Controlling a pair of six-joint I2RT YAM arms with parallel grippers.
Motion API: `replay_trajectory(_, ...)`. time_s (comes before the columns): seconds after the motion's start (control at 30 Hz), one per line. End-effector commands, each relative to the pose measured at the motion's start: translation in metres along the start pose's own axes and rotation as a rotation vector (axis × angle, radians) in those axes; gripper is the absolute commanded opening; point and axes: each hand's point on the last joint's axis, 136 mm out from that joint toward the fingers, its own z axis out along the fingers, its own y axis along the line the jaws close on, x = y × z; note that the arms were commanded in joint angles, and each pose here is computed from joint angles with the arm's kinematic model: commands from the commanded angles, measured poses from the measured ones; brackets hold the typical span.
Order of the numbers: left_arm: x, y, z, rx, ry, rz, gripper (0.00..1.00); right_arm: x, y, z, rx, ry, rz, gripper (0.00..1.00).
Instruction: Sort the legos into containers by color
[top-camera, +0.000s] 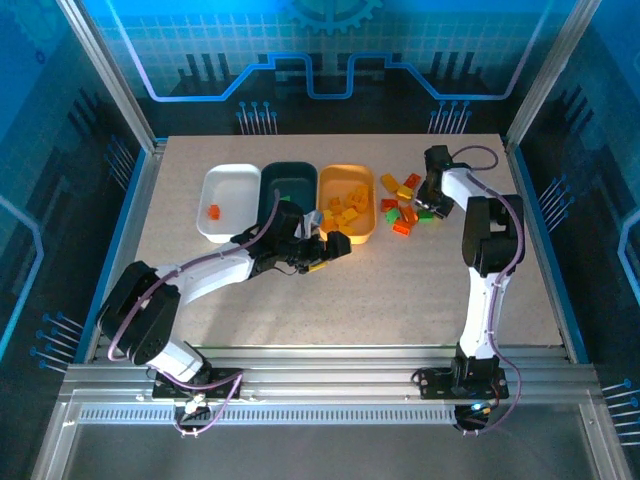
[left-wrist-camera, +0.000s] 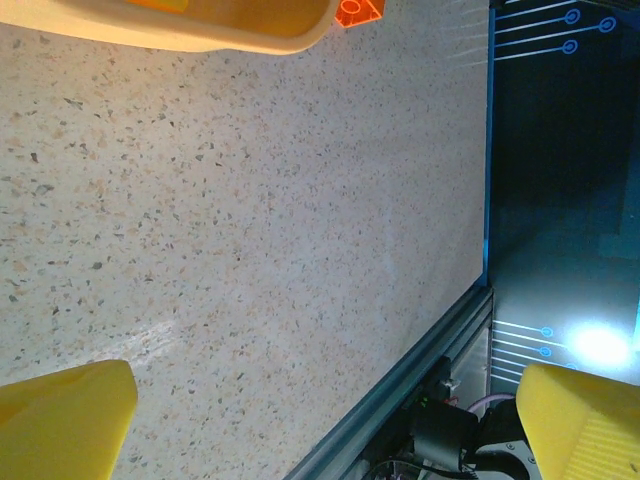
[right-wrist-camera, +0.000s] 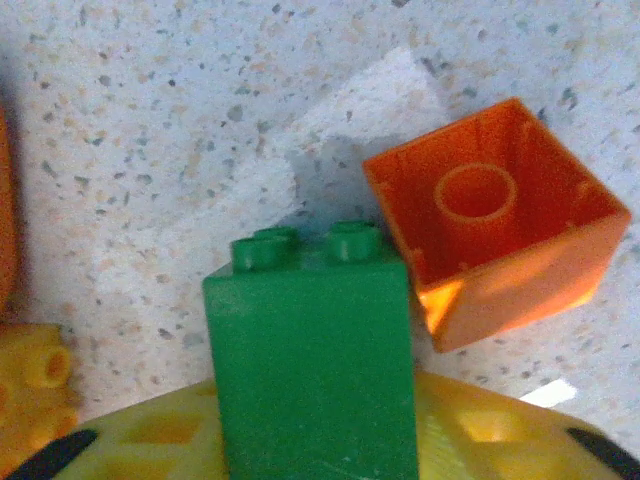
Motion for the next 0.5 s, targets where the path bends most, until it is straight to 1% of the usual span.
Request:
replay_trajectory(0.0,-0.005,-0.009,0.000,0.005,-0.003,0.045,0.99,-0.007,0.000,-0.008,-0.024,-0.038,-0.003,0.30)
replay_trajectory(0.07,-0.010,-0.006,-0.005,-0.007,-0.017,0.050,0.99,-0.010,0.006,-0.019,-0.053,-0.061,-0.021,0.27)
replay_trajectory(0.2,-0.023,-0.003,-0.021,-0.004,-0.066,0.034,0.99,-0.010,0.018,-0.050,-0.105,-0.109,-0.063,0.27)
replay_trajectory(0.3,-0.035,0.005,-0.042,-0.019,-0.128,0.015,0.99,-0.003,0.032,-0.082,-0.149,-0.154,-0.102,0.27)
replay_trajectory(0.4,-0.049,0.022,-0.072,-0.045,-0.222,-0.035,0.99,0.015,0.051,-0.114,-0.185,-0.199,-0.176,0.27)
replay_trajectory(0.47,-0.061,0.045,-0.098,-0.078,-0.303,-0.110,0.99,0.041,0.079,-0.131,-0.242,-0.203,-0.251,0.27)
